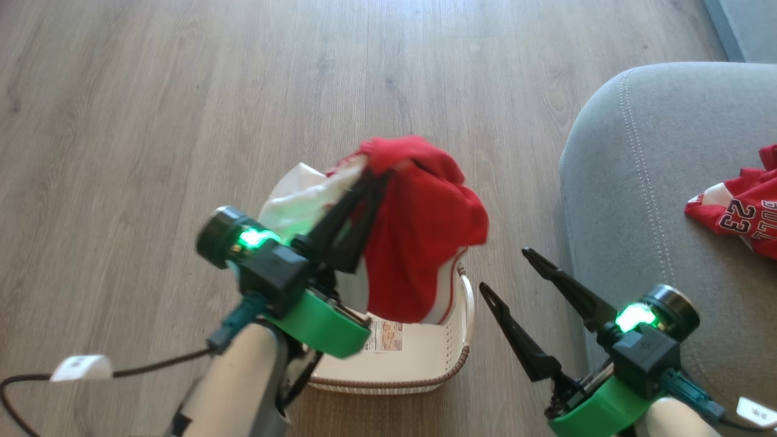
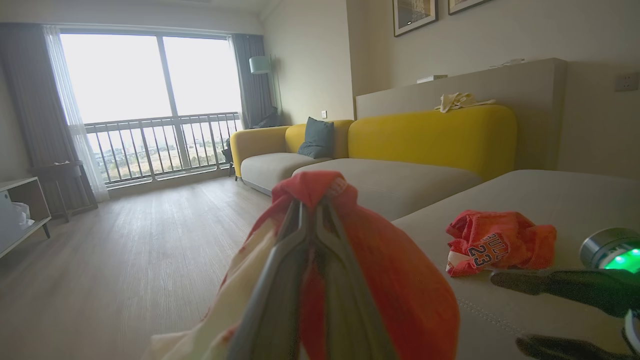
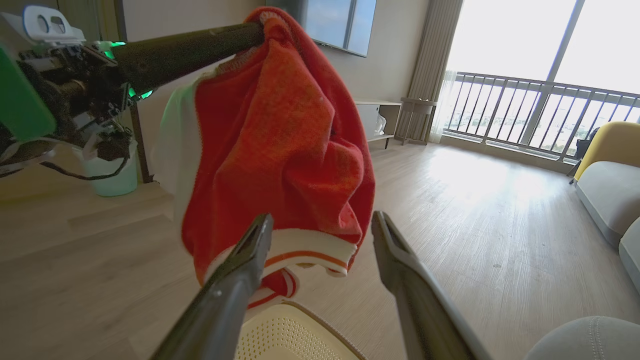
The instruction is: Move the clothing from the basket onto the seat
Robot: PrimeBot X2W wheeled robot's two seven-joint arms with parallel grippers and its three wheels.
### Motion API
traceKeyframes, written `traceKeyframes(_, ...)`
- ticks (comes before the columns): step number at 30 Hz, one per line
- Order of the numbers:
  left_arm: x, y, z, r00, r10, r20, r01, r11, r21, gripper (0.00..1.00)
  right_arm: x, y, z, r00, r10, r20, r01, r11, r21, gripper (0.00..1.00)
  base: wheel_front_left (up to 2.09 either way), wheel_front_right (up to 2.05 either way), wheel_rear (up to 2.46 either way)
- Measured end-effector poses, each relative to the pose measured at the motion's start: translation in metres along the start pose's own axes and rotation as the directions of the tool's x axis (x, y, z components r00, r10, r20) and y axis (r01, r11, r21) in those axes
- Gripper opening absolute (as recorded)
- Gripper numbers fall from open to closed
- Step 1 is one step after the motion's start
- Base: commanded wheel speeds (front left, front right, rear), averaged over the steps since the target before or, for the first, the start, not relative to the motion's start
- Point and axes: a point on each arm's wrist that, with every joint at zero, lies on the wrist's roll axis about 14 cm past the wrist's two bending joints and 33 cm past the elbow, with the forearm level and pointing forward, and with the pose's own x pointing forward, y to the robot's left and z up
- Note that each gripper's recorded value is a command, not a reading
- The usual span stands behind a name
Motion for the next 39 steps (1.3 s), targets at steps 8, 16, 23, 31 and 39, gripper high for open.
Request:
traceKeyframes(8,-0.002,-0.041,-0.006,0.991,-0.129,-0.022,0.129,0.992,0.006,0.0,0.012,0.003,0.004,0.999,0.054,0.008,-0.053,0.995,-0.081,1.0,0.0,0.0,0.0)
traceKeyframes(16,-0.004,-0.083,-0.004,0.961,-0.276,-0.02,0.276,0.961,0.011,0.0,0.014,0.02,-0.017,0.99,0.127,-0.063,-0.132,0.988,-0.083,1.0,0.0,0.0,0.0)
traceKeyframes(23,-0.014,-0.116,-0.006,0.93,-0.366,-0.025,0.366,0.93,-0.021,0.0,0.02,0.021,-0.026,0.985,0.145,-0.089,-0.154,0.983,-0.098,1.0,0.0,0.0,0.0)
traceKeyframes(31,-0.017,-0.131,0.001,0.91,-0.415,-0.002,0.415,0.909,-0.034,0.0,0.035,0.023,-0.025,0.99,0.124,-0.065,-0.128,0.99,-0.057,0.0,0.0,0.0,0.0)
traceKeyframes(39,-0.016,-0.124,0.005,0.922,-0.388,0.007,0.388,0.921,-0.045,0.0,0.043,0.01,-0.016,0.998,0.055,-0.027,-0.056,0.998,-0.033,0.0,0.0,0.0,0.0)
